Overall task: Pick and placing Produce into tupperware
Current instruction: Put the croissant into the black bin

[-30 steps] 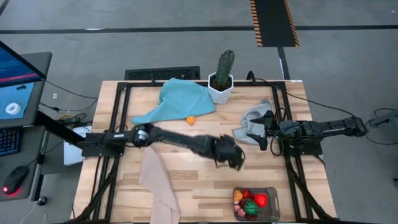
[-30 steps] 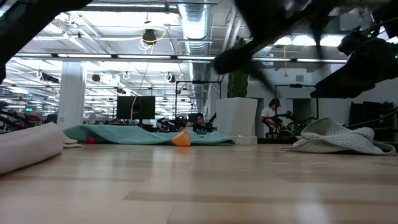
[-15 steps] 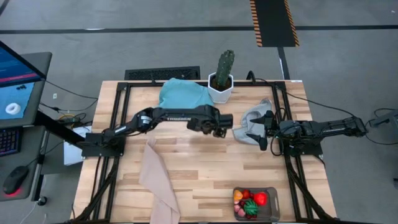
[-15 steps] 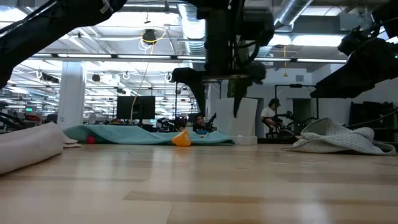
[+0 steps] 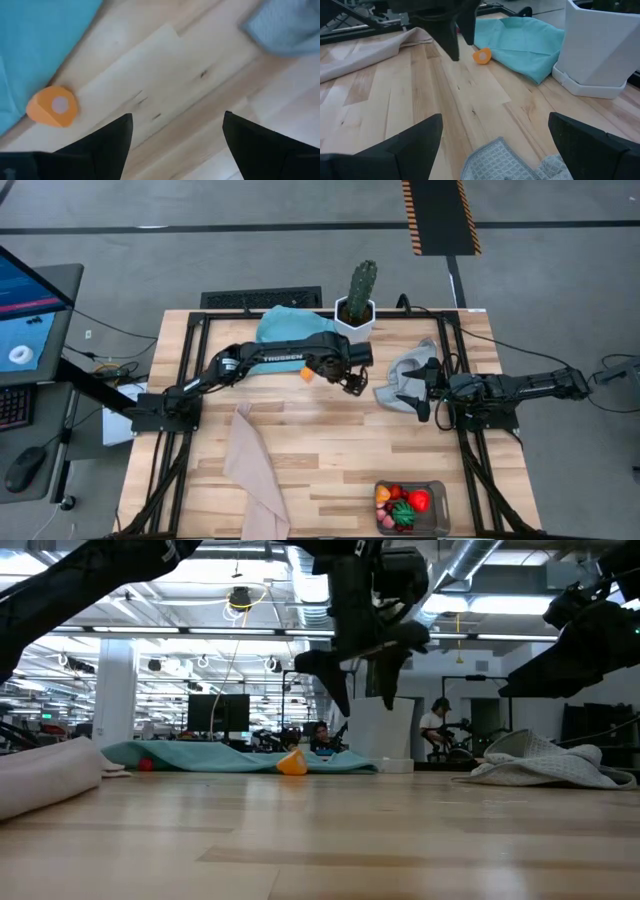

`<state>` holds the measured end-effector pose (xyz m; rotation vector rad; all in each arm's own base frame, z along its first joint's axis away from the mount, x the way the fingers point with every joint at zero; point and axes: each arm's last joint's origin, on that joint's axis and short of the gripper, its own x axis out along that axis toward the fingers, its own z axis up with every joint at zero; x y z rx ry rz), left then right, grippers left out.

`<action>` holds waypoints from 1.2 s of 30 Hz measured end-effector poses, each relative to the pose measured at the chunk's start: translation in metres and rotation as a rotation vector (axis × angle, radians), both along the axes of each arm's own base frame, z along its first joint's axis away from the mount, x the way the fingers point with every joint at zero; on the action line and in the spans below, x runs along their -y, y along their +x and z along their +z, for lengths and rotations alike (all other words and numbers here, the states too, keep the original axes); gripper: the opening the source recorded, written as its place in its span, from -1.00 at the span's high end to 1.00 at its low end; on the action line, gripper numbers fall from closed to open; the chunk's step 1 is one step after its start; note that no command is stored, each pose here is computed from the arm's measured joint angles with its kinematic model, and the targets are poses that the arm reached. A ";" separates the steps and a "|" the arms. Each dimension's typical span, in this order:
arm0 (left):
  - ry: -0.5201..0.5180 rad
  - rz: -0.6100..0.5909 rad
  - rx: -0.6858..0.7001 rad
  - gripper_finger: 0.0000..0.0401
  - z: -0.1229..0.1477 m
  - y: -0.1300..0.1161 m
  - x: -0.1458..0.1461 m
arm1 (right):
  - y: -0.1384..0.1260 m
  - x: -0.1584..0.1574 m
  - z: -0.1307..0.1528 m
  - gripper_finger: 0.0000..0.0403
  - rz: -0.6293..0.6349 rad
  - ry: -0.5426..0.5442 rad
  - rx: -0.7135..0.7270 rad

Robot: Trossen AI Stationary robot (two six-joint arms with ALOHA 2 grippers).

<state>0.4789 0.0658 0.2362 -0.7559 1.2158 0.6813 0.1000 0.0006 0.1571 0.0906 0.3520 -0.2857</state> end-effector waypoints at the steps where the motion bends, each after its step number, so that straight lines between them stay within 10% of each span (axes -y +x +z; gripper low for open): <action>1: 0.004 -0.017 0.001 -0.48 0.001 -0.001 -0.002 | 0.000 0.000 0.000 -0.91 0.000 0.000 0.000; 19: -0.015 -0.130 0.119 -0.27 0.059 -0.029 -0.032 | 0.000 0.000 0.000 -0.91 0.000 0.000 -0.001; 27: 0.230 -0.346 0.518 -0.21 0.123 -0.019 0.000 | 0.000 0.000 0.000 -0.91 0.000 -0.001 -0.003; 36: 0.346 -0.656 0.851 -0.20 0.138 0.000 -0.013 | 0.000 0.000 -0.001 -0.91 0.000 -0.001 -0.004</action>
